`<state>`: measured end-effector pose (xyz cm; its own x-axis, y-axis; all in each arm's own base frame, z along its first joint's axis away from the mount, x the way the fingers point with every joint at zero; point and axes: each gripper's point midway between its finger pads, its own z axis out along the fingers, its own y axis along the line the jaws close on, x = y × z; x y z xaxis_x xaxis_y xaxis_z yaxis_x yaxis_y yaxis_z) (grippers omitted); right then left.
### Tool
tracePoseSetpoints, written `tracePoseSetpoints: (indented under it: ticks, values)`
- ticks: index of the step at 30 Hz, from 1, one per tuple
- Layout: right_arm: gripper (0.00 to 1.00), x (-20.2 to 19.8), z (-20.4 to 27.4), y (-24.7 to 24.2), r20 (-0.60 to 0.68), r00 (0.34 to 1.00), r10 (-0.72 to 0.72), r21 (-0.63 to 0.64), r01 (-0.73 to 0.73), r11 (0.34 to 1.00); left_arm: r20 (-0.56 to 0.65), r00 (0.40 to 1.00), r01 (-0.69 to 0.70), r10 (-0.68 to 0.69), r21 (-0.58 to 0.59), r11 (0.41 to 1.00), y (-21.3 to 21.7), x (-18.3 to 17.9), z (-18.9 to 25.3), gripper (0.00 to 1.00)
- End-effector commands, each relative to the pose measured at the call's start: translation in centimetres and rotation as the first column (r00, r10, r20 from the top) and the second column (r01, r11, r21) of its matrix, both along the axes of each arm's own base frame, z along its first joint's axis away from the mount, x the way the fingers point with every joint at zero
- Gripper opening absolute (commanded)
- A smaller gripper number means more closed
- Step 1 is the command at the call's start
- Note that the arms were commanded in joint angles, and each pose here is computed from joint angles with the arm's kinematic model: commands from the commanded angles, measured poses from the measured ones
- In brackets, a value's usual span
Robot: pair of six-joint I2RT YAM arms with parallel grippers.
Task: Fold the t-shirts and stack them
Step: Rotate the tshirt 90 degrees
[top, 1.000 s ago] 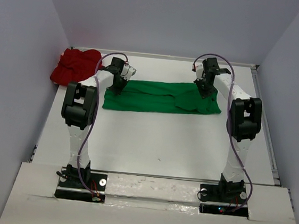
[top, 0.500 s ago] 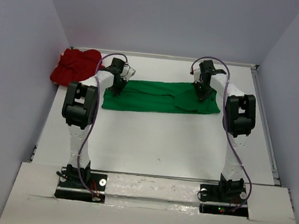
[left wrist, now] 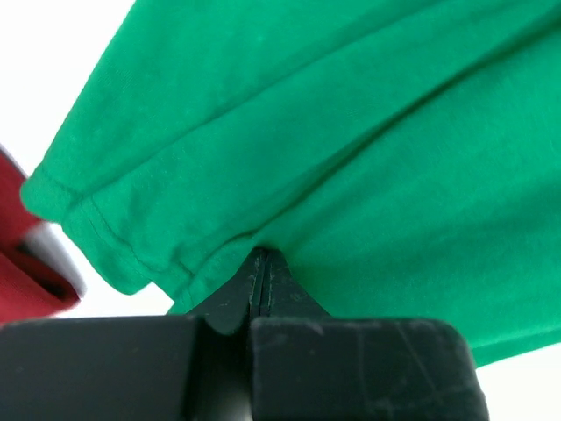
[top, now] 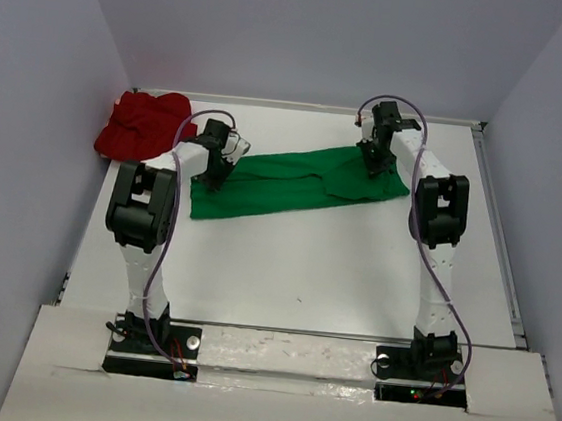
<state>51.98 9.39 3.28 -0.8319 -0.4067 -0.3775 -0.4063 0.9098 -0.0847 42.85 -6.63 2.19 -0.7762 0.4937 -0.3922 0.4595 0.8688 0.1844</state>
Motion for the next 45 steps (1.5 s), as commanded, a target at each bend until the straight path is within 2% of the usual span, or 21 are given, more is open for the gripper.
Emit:
tracePoseSetpoints:
  ticks: [1,6,14,23,29,39,42,45]
  values:
    - [0.0,0.9,-0.9,0.5,-0.026,1.0,-0.004,0.047,0.005,0.999,-0.135,0.991,0.02,-0.016,0.03,0.999,1.2,-5.7,-0.5,0.0]
    - [0.0,3.1,0.2,1.5,0.022,0.999,0.025,0.088,-0.027,0.996,-0.183,0.98,0.074,-0.077,-0.023,0.997,0.2,-8.7,-0.3,0.0]
    - [0.0,5.2,0.9,3.6,0.083,0.994,0.075,0.176,-0.089,0.98,-0.241,0.952,0.189,-0.19,-0.029,0.982,-2.5,-12.2,-0.2,0.0]
    - [0.0,6.3,2.2,5.6,0.161,0.975,0.153,0.256,-0.191,0.948,-0.27,0.89,0.361,-0.368,-0.076,0.929,-7.3,-15.5,-0.2,0.0]
    - [0.0,6.8,4.3,6.0,0.224,0.958,0.18,0.254,-0.236,0.938,-0.278,0.879,0.383,-0.387,-0.072,0.921,-7.7,-15.9,0.0,0.0]
    - [0.0,6.4,5.2,6.2,0.233,0.95,0.209,0.257,-0.267,0.929,-0.301,0.839,0.437,-0.453,-0.123,0.891,-8.8,-17.8,0.6,0.0]
    - [0.0,6.7,6.5,6.2,0.257,0.946,0.196,0.261,-0.263,0.929,-0.28,0.835,0.461,-0.473,-0.112,0.88,-8.9,-17.9,1.5,0.0]
    - [0.0,6.2,8.5,6.5,0.292,0.931,0.219,0.266,-0.299,0.916,-0.202,0.852,0.472,-0.482,-0.1,0.876,-9.2,-16.7,3.6,0.0]
